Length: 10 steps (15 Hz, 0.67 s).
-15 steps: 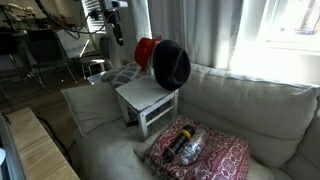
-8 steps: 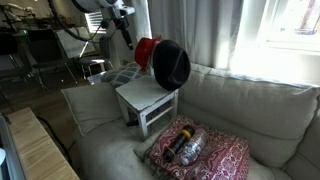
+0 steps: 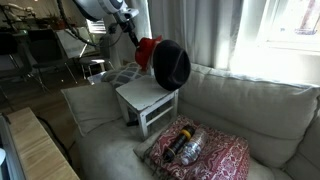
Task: Put the black hat on the seat of the chair, put the red hat on the black hat and then put the hats on the couch
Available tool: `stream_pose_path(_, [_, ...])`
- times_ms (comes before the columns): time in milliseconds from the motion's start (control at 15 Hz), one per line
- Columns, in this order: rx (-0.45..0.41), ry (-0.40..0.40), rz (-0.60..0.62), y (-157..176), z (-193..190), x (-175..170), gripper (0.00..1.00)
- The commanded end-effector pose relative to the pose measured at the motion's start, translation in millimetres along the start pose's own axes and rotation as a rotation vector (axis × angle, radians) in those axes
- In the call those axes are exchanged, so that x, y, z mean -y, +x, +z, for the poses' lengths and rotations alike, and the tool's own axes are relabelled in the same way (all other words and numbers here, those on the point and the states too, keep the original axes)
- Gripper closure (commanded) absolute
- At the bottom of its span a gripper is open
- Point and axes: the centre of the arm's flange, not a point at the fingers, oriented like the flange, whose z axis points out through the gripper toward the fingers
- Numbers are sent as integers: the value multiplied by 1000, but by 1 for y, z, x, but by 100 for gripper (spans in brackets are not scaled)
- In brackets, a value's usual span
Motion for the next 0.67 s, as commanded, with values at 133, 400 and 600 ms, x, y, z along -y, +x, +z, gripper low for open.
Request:
stream_pose_path(133, [-10, 1, 36, 0, -4, 4, 98])
stream_pose_path(400, [86, 36, 72, 2, -36, -1, 98])
stream_pose_path(600, [168, 138, 105, 5, -60, -2, 98])
